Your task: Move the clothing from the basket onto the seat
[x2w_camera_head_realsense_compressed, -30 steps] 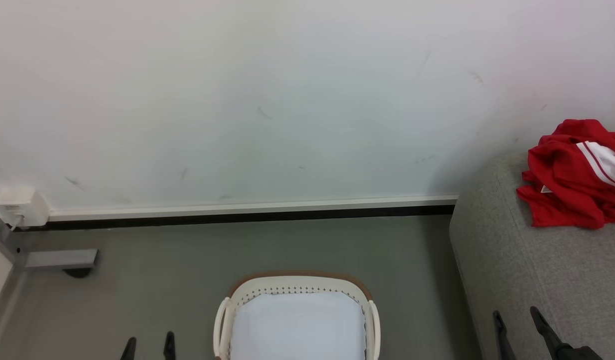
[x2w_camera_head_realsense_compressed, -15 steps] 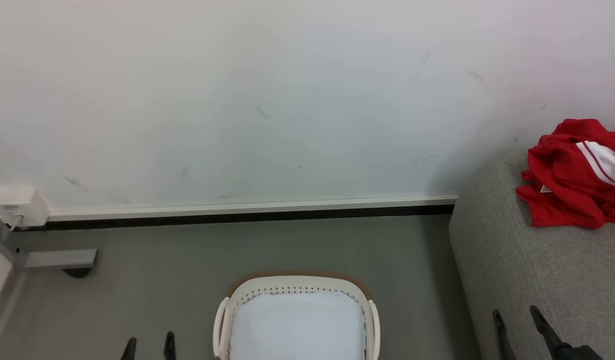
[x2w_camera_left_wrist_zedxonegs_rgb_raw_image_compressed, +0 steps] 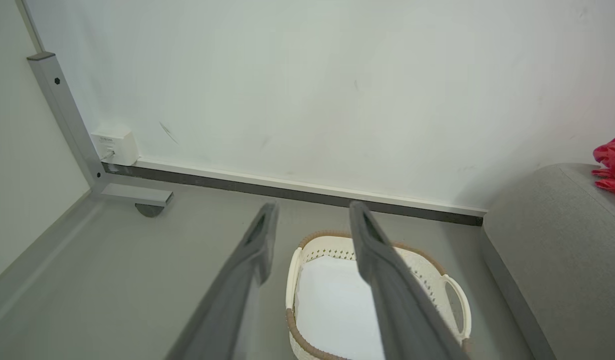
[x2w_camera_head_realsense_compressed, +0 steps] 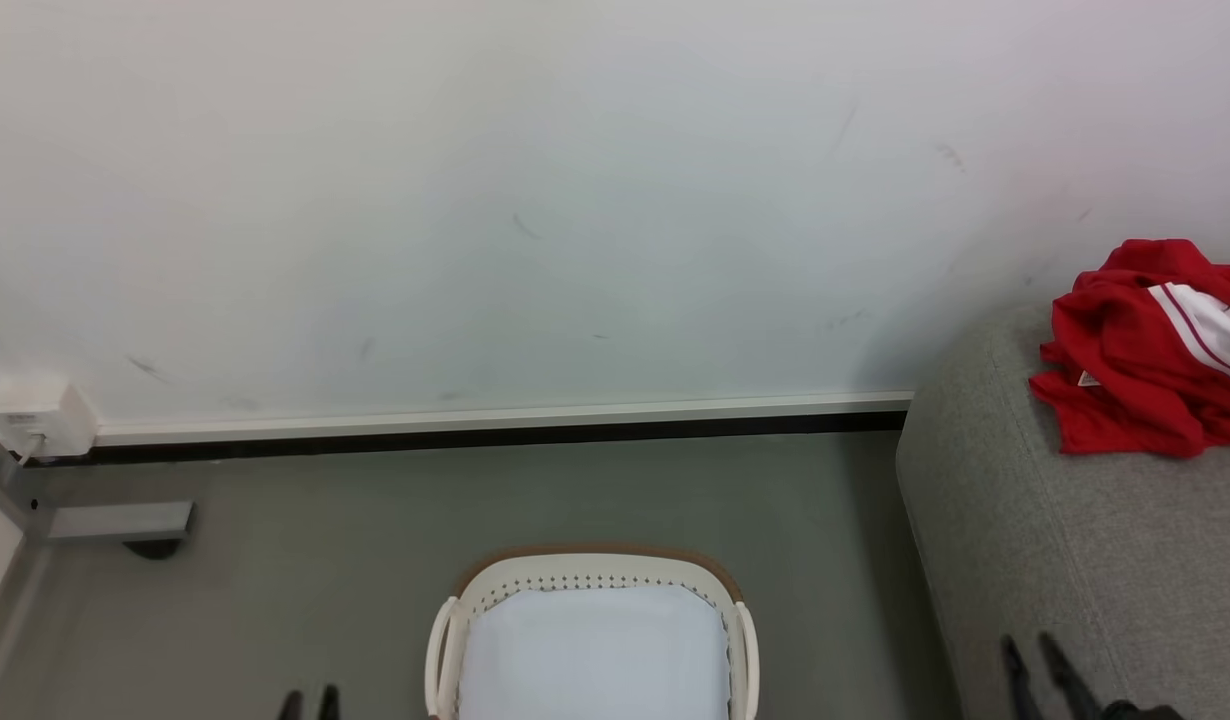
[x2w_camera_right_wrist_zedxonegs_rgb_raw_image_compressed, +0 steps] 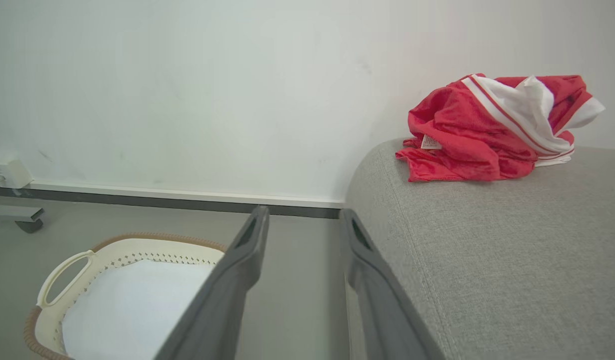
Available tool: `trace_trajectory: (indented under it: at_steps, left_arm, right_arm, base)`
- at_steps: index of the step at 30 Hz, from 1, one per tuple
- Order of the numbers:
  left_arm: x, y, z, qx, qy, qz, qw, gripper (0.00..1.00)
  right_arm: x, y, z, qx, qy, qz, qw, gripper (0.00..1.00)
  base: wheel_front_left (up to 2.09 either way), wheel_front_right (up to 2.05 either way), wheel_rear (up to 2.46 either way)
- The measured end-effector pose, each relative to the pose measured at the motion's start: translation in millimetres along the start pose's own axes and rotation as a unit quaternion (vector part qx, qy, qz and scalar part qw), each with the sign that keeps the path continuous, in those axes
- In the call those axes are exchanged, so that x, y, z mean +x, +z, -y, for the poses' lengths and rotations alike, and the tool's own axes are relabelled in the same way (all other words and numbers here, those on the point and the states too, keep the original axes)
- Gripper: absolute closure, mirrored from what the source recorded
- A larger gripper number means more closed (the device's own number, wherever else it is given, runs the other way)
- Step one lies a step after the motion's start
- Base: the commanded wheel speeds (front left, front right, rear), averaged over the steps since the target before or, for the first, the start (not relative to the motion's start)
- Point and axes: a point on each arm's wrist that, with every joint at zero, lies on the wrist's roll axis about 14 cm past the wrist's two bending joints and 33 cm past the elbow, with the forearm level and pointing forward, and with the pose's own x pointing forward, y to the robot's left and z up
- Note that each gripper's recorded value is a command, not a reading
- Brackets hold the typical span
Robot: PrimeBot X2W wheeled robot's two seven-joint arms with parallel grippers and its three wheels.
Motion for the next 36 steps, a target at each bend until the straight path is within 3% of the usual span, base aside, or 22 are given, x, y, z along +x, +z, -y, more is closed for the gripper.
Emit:
trace_trajectory:
  at_steps: [4,15,36]
  left_arm:
    - [-4,-13,-1,-0.01,0.005,-0.022,1.0,1.0]
    - [2,-12,-7,-0.111,0.026,-0.033,0.993,1.0]
    - [17,-2,-10,-0.274,0.038,-0.032,0.96,1.0]
  right_arm:
    - [-6,-16,0,0.016,-0.006,-0.025,1.0,1.0]
    - [-4,-12,9,0.119,-0.036,-0.025,0.992,1.0]
    - [6,3,19,0.289,-0.06,-0.004,0.956,1.0]
  base:
    - [0.0,0.0,0.0]
    - [0.0,0.0,0.0]
    - [0.0,0.0,0.0]
